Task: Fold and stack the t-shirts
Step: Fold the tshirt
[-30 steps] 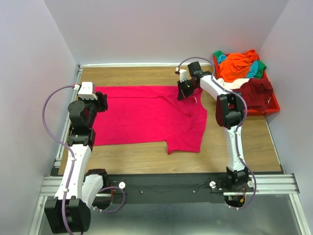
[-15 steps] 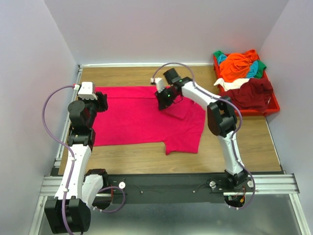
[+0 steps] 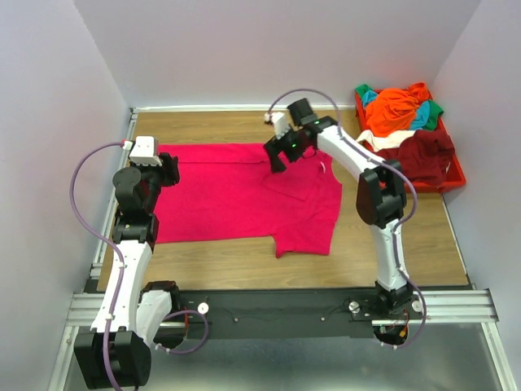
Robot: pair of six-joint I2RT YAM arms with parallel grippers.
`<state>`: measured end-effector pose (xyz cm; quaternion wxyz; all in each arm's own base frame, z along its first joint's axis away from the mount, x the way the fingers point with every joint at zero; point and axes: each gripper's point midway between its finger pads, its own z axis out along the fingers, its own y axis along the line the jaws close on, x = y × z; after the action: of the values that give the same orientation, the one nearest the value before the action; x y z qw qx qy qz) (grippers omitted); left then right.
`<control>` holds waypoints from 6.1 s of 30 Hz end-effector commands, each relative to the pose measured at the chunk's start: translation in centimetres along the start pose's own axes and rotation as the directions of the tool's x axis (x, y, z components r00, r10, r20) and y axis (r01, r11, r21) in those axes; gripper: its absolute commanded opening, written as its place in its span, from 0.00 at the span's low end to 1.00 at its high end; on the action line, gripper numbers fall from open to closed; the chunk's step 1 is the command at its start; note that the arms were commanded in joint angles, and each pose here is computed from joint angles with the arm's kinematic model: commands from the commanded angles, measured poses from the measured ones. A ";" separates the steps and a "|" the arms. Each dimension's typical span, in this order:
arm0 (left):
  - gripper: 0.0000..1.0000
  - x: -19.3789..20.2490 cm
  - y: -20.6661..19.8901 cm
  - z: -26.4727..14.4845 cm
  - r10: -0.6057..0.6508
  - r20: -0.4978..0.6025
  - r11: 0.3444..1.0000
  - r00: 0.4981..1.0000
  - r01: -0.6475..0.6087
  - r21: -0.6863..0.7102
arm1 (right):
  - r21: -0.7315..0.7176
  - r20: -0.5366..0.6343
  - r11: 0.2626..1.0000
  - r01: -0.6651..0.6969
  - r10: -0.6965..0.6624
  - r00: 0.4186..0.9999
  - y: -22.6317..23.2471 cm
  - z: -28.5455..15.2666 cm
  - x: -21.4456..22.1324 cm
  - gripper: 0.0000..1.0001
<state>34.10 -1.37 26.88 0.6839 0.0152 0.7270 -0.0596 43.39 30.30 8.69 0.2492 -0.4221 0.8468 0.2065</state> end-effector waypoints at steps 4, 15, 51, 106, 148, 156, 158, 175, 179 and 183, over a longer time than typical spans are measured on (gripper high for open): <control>0.59 -0.5 -0.1 -0.3 0.008 0.018 1.000 1.000 -0.008 -0.002 | 0.226 0.059 0.934 -0.277 0.271 0.961 -12.9 -3.9 3.2 1.00; 0.59 -0.2 -0.1 -0.1 0.006 0.010 1.000 1.000 -0.006 0.005 | 0.333 0.010 0.862 -0.381 0.401 0.916 -18.9 -2.2 9.1 0.99; 0.97 4.0 -0.5 1.7 -0.123 -0.117 0.992 0.986 0.125 0.009 | 0.511 0.234 0.849 -0.135 0.013 0.972 -25.5 -7.6 -1.6 1.00; 0.85 2.5 -3.8 -0.1 -0.052 -0.087 0.991 0.995 0.063 0.122 | 0.321 -0.021 0.931 0.173 -0.176 0.984 -7.2 -6.5 4.6 0.70; 0.84 3.1 -4.3 0.4 -0.049 -0.107 0.987 0.993 0.065 0.147 | -0.175 -0.001 0.604 0.777 -0.790 0.614 -8.4 -4.7 13.4 0.47; 0.84 3.3 -4.3 0.5 -0.048 -0.112 0.987 0.993 0.065 0.148 | -0.144 0.018 0.603 0.785 -0.791 0.611 -8.9 -4.1 12.6 0.51; 0.84 3.4 -4.3 0.5 -0.047 -0.115 0.987 0.992 0.064 0.148 | -0.143 0.025 0.603 0.785 -0.791 0.612 -8.9 -4.0 12.5 0.51; 0.84 4.0 -4.5 0.8 -0.049 -0.136 0.985 0.990 0.071 0.157 | -0.121 0.044 0.572 0.811 -0.813 0.580 -8.4 -3.1 12.2 0.41; 0.84 4.1 -4.5 0.9 -0.050 -0.140 0.985 0.989 0.072 0.158 | -0.123 0.046 0.563 0.817 -0.819 0.571 -8.1 -3.2 12.3 0.31; 0.84 4.2 -4.5 1.0 -0.049 -0.145 0.985 0.988 0.071 0.157 | -0.112 0.042 0.556 0.823 -0.825 0.563 -7.8 -4.1 12.2 0.17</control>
<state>34.31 -5.50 22.74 0.6248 0.0359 0.7692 -0.1295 42.94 15.74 2.63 0.2722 -0.7782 0.5547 0.1128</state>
